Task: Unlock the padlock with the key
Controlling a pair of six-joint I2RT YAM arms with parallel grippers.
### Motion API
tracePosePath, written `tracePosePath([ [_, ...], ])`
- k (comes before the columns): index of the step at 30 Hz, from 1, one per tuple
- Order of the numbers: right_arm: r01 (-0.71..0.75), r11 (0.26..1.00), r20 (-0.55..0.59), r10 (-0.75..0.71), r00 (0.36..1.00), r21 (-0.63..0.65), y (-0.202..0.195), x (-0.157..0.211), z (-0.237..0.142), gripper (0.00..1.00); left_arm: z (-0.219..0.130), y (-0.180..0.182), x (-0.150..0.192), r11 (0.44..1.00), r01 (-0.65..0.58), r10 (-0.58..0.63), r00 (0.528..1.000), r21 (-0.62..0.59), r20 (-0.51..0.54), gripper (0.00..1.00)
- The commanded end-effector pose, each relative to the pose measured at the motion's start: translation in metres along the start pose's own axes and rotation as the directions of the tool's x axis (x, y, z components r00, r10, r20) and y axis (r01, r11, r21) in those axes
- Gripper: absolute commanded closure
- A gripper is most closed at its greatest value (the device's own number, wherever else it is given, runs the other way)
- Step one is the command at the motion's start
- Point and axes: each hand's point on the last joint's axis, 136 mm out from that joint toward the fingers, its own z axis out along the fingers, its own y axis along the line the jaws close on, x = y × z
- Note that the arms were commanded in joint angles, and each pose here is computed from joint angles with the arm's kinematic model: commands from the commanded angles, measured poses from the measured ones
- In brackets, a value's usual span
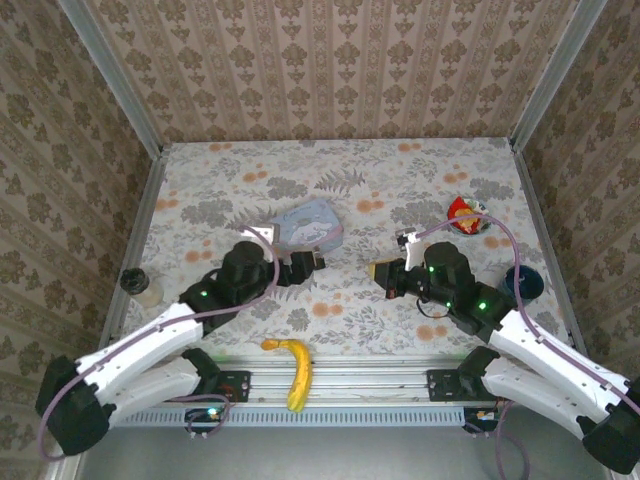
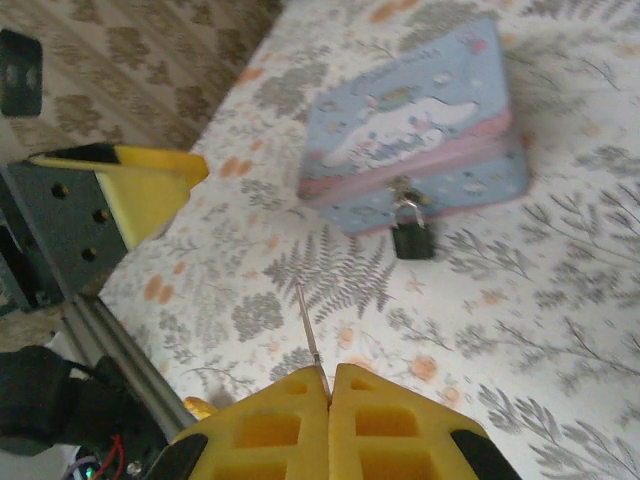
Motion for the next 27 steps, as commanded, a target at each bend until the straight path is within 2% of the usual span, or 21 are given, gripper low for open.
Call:
tracePosePath([
  [1,-0.063,0.992,-0.036,0.067,0.997,0.108,-0.026,0.013,0.004,1.0,0.012,0.026,0.01,0.98,0.07,-0.064,0.997,-0.184,0.034,0.0],
  [7,-0.08,0.989,-0.05,0.086,0.995,0.123,-0.036,0.019,0.011,1.0,0.043,0.041,0.042,0.933,0.164,-0.179,0.984,-0.322,-0.018,0.06],
  [12,-0.101,0.985,-0.071,0.111,0.991,0.137,-0.043,0.025,0.014,1.0,0.07,0.034,0.057,0.921,0.11,-0.154,0.984,-0.373,-0.09,0.08],
  [27,-0.166,0.964,-0.043,0.178,0.983,0.207,-0.066,0.031,0.012,1.0,0.112,0.039,0.066,0.833,0.008,-0.105,0.984,-0.554,-0.144,0.2],
])
